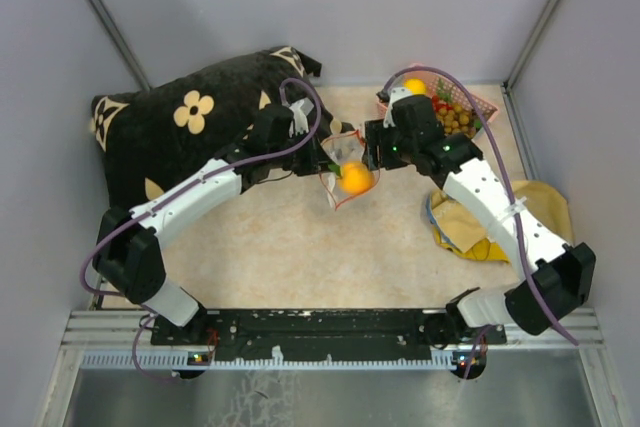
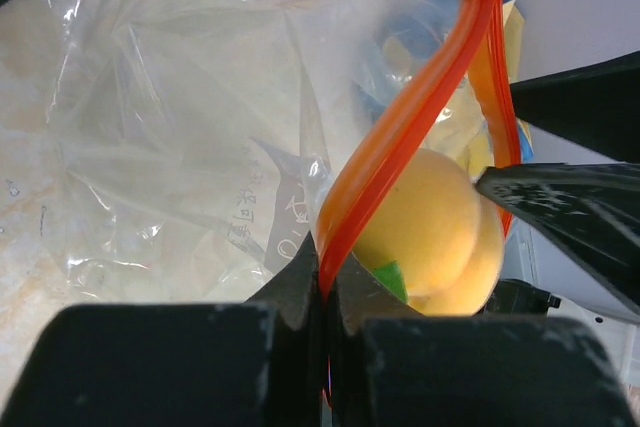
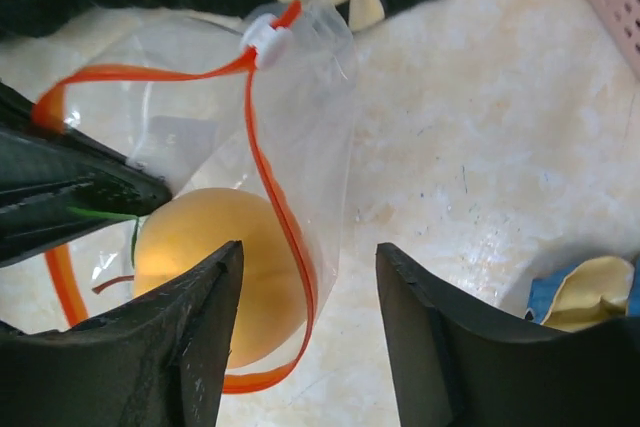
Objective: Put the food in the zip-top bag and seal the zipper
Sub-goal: Place the fake fruit in the zipper food storage bag.
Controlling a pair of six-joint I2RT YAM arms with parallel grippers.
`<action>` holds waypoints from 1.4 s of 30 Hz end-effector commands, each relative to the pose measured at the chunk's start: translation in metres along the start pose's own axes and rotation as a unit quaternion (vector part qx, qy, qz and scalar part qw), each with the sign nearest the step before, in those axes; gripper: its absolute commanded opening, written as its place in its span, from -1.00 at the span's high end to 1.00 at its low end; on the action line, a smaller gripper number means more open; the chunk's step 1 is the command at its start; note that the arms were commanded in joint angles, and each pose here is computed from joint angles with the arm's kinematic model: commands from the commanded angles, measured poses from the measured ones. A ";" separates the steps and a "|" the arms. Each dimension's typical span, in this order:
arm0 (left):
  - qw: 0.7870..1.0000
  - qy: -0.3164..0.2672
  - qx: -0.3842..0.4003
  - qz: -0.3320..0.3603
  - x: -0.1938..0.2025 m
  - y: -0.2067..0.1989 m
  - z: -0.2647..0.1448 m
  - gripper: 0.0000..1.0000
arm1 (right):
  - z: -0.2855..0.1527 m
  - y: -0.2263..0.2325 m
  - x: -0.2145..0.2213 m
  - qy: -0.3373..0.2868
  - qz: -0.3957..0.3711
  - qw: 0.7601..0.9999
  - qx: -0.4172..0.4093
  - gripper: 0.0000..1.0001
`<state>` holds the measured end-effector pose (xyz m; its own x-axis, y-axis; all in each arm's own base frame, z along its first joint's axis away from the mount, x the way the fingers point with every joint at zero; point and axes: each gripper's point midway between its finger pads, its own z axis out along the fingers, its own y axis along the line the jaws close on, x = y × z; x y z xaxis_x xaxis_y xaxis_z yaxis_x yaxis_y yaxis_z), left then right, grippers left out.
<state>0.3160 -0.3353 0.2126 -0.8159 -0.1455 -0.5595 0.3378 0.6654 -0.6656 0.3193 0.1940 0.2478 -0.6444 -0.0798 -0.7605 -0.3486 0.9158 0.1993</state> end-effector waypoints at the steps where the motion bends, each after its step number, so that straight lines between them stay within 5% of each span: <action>1: 1.000 -0.006 0.019 0.003 -0.007 -0.009 -0.004 1.00 | 0.012 -0.004 0.006 0.001 -0.002 1.000 0.006 -0.07; 7: 1.000 -0.001 0.023 0.005 -0.006 -0.011 -0.006 1.00 | 0.020 -0.010 0.010 0.006 -0.009 1.000 0.020 0.28; 13: 0.999 0.010 -0.031 0.013 -0.006 0.005 -0.008 1.00 | 0.009 -0.010 -0.009 -0.002 -0.021 0.999 0.028 1.00; 28: 0.960 0.012 -0.250 0.126 -0.043 0.028 -0.049 1.00 | -0.020 -0.013 -0.050 -0.026 -0.044 0.996 0.075 1.00; 34: 0.966 -0.023 -0.216 0.143 -0.070 -0.007 -0.072 1.00 | -0.010 -0.031 -0.046 -0.012 -0.063 0.990 0.122 1.00; 37: 0.955 -0.034 -0.260 0.140 -0.070 0.018 -0.078 1.00 | -0.005 -0.028 -0.046 -0.015 -0.061 0.991 0.114 1.00; 42: 0.970 0.014 -0.214 0.117 -0.036 0.029 -0.059 1.00 | 0.006 -0.014 -0.041 -0.016 -0.059 0.996 0.069 1.00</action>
<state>0.3353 -0.2768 0.2661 -0.7235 0.0491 -0.6886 0.2943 0.9242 -0.2433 0.3495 0.1809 0.2651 -0.6215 -0.1740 -0.7639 -0.2869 0.9578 0.0152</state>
